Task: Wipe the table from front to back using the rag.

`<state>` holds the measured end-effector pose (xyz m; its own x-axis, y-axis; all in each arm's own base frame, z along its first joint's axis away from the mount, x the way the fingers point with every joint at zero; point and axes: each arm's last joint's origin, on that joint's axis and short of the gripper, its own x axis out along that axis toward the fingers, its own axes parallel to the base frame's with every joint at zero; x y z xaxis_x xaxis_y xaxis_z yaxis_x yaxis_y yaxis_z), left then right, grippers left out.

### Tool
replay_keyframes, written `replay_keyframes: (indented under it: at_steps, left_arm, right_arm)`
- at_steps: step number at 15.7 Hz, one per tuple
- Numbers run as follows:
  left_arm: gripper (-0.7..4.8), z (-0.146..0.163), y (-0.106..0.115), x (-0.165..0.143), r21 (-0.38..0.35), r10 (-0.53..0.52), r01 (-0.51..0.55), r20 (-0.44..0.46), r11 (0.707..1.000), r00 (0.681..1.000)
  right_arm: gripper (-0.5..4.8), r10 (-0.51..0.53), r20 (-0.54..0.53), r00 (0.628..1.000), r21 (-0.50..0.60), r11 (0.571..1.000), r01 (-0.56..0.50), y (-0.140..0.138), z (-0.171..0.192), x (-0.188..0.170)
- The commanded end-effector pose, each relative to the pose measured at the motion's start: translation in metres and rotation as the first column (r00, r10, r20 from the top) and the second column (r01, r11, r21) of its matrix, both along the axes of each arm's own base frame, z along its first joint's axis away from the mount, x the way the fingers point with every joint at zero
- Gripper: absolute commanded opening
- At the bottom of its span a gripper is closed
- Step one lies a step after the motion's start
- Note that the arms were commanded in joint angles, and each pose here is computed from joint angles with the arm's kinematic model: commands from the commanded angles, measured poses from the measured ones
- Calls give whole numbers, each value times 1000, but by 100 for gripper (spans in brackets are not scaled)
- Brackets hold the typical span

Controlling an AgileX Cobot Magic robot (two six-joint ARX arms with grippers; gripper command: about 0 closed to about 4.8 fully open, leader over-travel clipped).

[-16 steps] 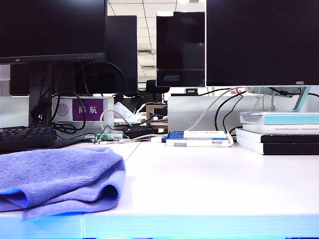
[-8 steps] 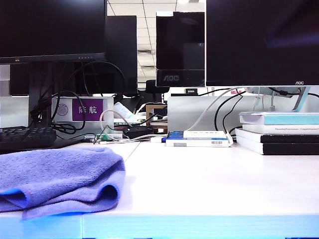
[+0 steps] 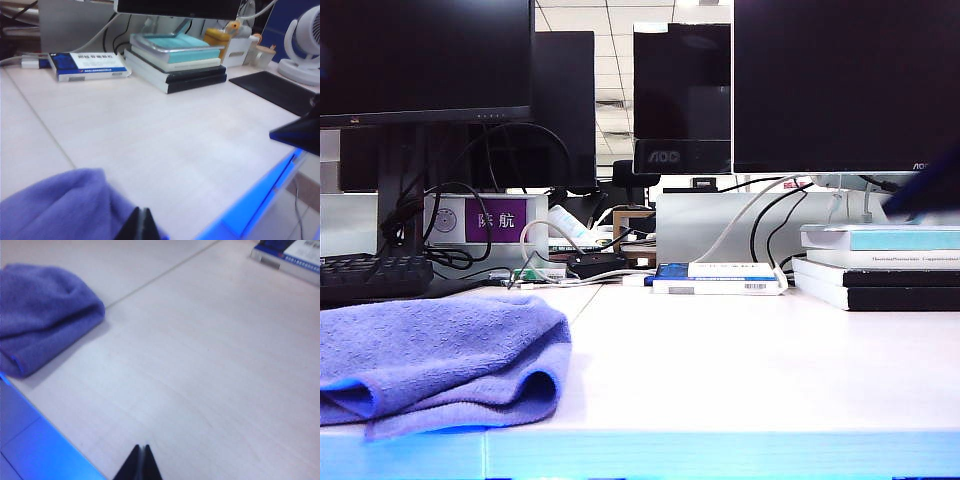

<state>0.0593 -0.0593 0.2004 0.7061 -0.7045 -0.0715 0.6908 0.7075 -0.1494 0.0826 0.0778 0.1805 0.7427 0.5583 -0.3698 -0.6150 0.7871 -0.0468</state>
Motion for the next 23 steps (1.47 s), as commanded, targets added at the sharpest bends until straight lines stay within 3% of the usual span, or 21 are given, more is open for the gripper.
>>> replay_keyframes:
  at_steps: [1,6,10,12,15,18,20,23]
  left_arm:
    - [-5,-12,-6,5,-63,0,4,52,998,999]
    - [-5,-24,-5,9,-25,45,-43,62,999,997]
    - [-5,-37,7,23,-9,223,-223,47,975,974]
    - [-5,-39,18,29,3,337,-337,43,941,941]
    - [-5,-42,35,35,52,497,-499,56,865,866]
    - [-5,-53,46,35,186,588,-581,22,792,809]
    - [-5,-53,48,36,192,609,-602,29,775,793]
    - [-4,-53,47,36,183,595,-589,26,787,803]
  right_arm:
    - [-1,0,-6,1000,-1,1000,0,0,0,0]
    - [-1,0,-8,1000,-3,1000,0,0,0,0]
    - [-1,0,-8,1000,-3,1000,0,0,0,0]
    - [-1,0,-9,1000,-3,1000,0,0,0,0]
    - [-1,0,-8,1000,-3,1000,0,0,0,0]
    - [-1,0,-8,1000,-3,1000,0,0,0,0]
    - [-1,0,-8,1000,-3,1000,0,0,0,0]
    - [-1,0,-8,1000,-3,1000,0,0,0,0]
